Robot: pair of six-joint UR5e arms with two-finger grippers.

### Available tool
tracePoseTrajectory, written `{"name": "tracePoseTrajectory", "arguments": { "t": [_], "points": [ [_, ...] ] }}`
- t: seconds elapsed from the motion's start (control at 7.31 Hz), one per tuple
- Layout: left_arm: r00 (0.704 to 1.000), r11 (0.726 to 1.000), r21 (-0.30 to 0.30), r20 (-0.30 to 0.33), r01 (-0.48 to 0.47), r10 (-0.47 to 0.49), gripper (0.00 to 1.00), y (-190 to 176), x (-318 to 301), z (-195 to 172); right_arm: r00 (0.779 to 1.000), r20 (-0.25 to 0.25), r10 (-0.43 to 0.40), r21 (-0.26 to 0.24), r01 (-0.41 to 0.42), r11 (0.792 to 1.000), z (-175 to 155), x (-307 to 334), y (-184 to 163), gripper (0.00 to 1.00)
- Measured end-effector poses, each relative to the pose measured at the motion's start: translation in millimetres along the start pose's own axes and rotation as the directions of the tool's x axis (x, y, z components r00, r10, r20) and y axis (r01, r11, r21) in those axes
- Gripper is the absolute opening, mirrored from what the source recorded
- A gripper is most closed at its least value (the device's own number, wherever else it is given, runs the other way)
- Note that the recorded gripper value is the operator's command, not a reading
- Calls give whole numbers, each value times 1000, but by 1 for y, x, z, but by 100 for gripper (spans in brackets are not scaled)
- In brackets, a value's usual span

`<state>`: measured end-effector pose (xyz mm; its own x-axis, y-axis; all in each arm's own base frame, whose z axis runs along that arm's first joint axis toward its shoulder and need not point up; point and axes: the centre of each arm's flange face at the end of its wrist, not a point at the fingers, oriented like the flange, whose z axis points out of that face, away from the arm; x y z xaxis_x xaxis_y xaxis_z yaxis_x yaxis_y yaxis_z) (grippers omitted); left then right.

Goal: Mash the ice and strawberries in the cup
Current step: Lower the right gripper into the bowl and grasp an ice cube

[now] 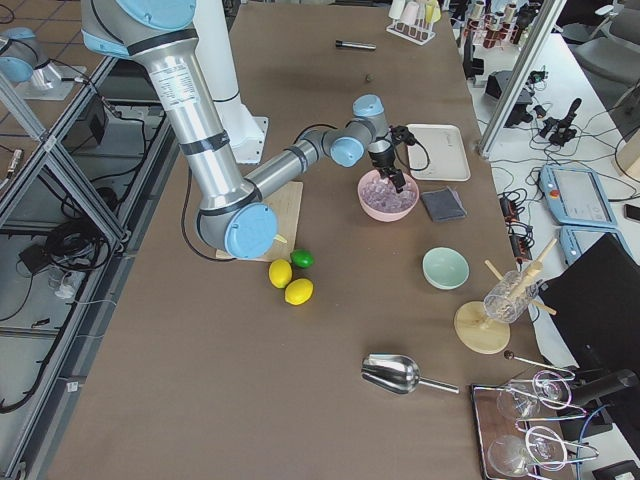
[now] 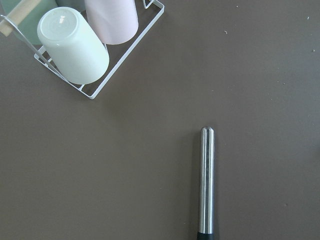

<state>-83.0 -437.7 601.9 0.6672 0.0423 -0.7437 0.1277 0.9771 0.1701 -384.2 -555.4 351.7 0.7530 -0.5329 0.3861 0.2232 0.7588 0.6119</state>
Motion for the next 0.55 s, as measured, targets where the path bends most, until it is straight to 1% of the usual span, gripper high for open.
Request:
{"name": "tracePoseTrajectory", "arguments": {
  "t": [0.14, 0.27, 0.41, 0.55],
  "points": [
    [1000, 1000, 0, -1, 0, 0, 99, 0, 0, 0, 996, 16, -88, 3, 88, 996, 1, 3, -11, 99],
    [1000, 1000, -1, -1, 1, -1, 99, 0, 0, 0, 988, 35, -153, 5, 153, 988, 0, 5, -18, 98],
    [1000, 1000, -2, -1, 2, -2, 99, 0, -1, 1, 978, 43, -203, 12, 202, 979, 3, 7, -19, 98],
    [1000, 1000, -2, -1, 2, -2, 99, 0, -1, 1, 970, 47, -239, 29, 238, 971, 10, 11, -18, 87]
  ]
}}
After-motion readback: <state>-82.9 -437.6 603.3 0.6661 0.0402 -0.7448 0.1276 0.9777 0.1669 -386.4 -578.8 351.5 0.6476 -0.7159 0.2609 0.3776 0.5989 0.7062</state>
